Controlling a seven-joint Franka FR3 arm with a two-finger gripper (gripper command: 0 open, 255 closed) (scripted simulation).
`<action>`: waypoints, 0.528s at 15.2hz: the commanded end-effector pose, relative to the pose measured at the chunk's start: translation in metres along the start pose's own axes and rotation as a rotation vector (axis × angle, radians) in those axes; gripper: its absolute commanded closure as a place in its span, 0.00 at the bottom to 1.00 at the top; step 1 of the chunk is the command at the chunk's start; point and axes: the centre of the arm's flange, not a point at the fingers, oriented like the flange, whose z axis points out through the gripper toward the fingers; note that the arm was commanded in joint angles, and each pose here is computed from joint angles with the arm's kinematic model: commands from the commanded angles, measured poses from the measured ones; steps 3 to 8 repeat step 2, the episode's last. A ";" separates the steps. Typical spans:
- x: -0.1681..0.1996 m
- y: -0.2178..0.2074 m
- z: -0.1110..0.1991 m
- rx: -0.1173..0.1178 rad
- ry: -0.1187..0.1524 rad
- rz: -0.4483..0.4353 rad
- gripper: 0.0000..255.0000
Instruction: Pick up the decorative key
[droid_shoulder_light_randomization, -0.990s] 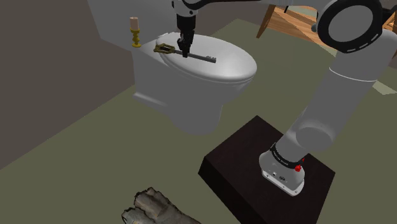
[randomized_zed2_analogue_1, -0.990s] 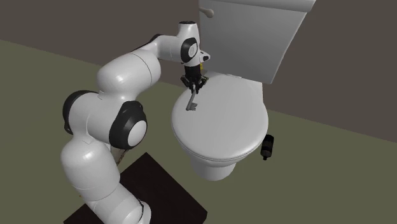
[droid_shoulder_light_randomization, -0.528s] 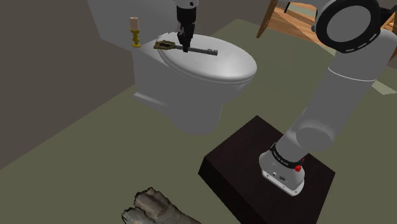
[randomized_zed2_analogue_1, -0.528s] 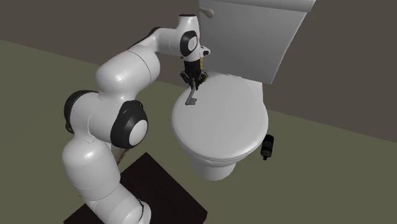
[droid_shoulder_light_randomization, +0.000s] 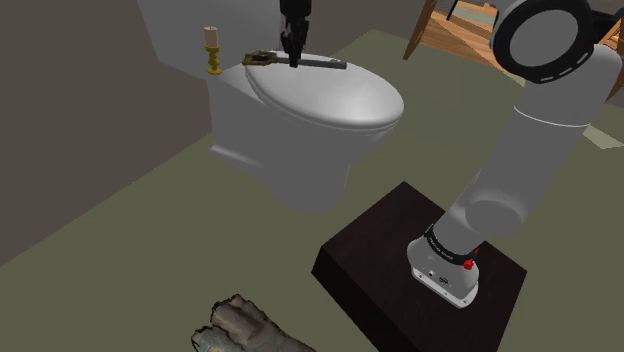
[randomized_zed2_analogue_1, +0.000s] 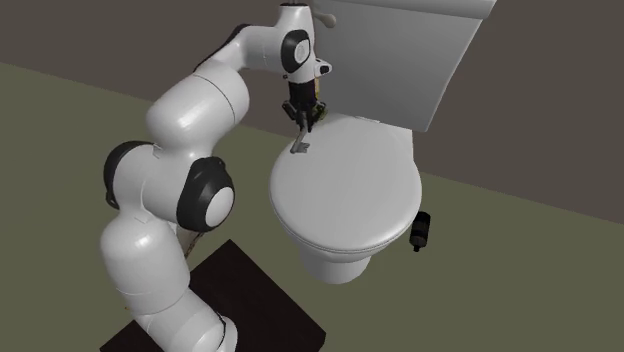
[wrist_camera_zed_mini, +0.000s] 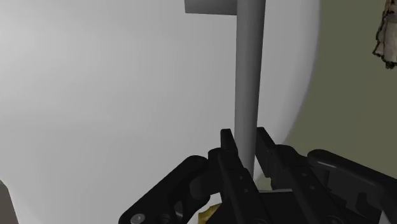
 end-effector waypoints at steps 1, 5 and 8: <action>0.000 0.000 -0.006 0.000 0.000 0.000 1.00; 0.000 0.000 -0.006 0.000 0.000 0.000 1.00; 0.000 0.000 -0.006 0.000 0.000 0.000 1.00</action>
